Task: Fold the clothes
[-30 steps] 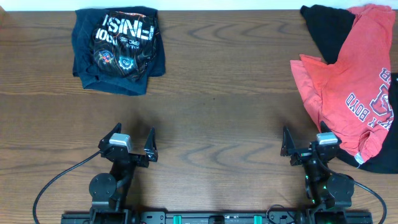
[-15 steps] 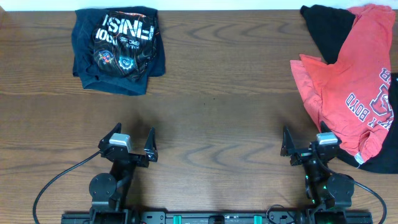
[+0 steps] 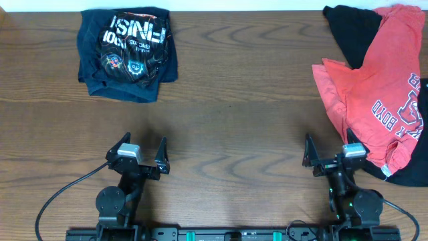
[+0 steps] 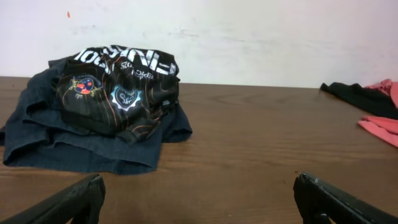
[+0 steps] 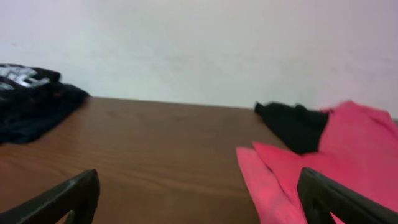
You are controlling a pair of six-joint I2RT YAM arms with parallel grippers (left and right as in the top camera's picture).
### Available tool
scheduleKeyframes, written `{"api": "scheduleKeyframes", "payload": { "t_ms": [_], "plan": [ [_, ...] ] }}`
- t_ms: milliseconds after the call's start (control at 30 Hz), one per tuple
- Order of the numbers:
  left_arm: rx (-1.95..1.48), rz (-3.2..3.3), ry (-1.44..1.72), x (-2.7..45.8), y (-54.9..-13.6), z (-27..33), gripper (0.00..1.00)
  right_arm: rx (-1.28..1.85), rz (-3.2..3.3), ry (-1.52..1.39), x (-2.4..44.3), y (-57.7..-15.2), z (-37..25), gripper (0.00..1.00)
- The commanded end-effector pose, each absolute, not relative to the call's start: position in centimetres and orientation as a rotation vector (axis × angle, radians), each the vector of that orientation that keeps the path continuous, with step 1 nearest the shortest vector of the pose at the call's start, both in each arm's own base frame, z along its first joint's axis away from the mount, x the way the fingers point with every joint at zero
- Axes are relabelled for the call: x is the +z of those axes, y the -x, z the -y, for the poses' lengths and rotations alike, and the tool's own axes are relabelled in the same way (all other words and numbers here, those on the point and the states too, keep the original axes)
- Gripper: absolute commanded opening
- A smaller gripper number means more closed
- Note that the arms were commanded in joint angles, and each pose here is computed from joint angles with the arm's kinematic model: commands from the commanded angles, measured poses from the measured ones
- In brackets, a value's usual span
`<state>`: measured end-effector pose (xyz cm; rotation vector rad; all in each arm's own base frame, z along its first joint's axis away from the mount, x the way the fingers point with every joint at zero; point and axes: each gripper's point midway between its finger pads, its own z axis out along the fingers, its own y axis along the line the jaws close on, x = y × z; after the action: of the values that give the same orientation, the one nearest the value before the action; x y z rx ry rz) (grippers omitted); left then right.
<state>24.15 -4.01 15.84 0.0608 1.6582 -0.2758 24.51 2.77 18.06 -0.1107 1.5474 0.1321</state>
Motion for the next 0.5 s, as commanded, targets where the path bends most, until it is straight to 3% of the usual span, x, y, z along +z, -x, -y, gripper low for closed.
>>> {"api": "scheduleKeyframes", "payload": {
  "t_ms": [0,467],
  "plan": [
    [-0.351,-1.672,-0.088,15.5,-23.8,5.1,0.98,0.188,-1.533,0.147,18.4,-24.3,-3.7,0.99],
    [-0.377,-1.680,-0.110,21.0,-23.7,5.6,0.98,0.195,-1.571,0.150,23.6,-24.3,-3.8,0.99]
  ]
}}
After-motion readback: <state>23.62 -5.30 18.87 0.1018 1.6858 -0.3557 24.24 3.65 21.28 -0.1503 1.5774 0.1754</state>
